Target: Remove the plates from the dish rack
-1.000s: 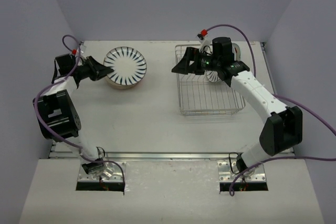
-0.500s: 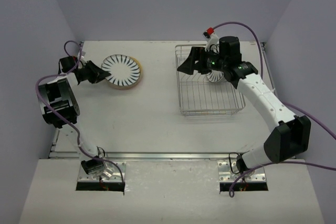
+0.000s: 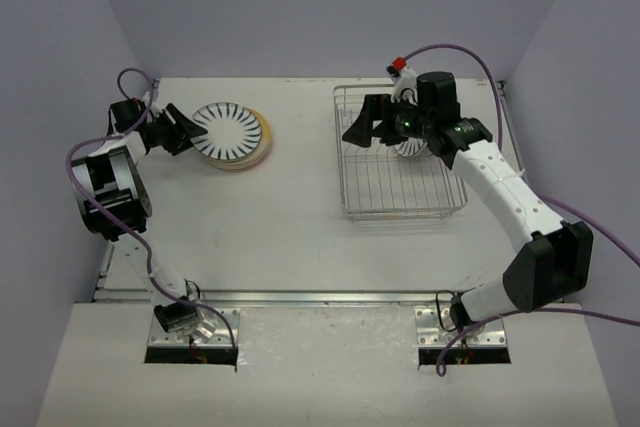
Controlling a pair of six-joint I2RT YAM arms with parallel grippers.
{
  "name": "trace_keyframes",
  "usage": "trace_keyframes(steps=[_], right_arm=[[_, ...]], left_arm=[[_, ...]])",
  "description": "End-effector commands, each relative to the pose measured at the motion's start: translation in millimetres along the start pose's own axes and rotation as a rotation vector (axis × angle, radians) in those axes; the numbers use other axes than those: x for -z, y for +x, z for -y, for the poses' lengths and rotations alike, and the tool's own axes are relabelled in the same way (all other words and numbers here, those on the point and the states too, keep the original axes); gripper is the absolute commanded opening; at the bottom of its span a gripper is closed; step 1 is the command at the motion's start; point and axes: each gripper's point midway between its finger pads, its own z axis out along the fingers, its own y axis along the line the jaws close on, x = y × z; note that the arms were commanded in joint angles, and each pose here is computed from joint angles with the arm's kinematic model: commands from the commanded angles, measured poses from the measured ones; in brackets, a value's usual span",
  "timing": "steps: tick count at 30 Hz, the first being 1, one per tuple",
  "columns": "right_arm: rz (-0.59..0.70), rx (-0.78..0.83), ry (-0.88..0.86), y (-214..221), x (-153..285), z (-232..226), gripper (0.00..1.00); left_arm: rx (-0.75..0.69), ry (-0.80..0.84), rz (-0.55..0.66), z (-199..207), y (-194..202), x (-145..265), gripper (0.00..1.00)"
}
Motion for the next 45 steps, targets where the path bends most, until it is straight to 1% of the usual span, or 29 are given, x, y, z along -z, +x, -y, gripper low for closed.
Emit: trace_keyframes(steps=[1, 5, 7, 11, 13, 23, 28, 32, 39, 45], right_arm=[[0.089, 0.090, 0.052, -29, 19, -2, 0.99], [0.104, 0.112, 0.105, -31, 23, 7, 0.99], [0.102, 0.114, 0.127, -32, 24, 10, 0.99], [0.098, 0.128, 0.185, -32, 26, 20, 0.99], [0.093, 0.129, 0.197, -30, 26, 23, 0.99], [0.093, 0.134, 0.201, -29, 28, 23, 0.99], [0.081, 0.132, 0.202, -25, 26, 26, 0.99], [0.068, 0.127, 0.203, -21, 23, 28, 0.99], [0.055, 0.118, 0.199, -18, 20, 29, 0.99], [0.053, 0.122, 0.204, -16, 20, 31, 0.99]], left_arm=[[-0.134, -0.043, 0.096, 10, -30, 20, 0.56], [-0.206, -0.136, 0.139, 6, -36, 33, 0.59], [-0.240, -0.184, 0.148, 3, -39, 37, 0.63], [-0.359, -0.281, 0.144, 2, -37, 40, 0.69], [-0.384, -0.296, 0.124, 0, -32, 38, 0.70], [-0.354, -0.262, 0.072, -5, -23, 17, 0.69], [-0.362, -0.175, 0.037, 8, -17, 3, 0.68], [-0.381, -0.143, 0.014, 16, -9, -4, 0.68], [-0.390, -0.126, -0.004, 24, -1, -13, 0.67], [-0.399, -0.149, 0.007, 22, -4, -11, 0.67]])
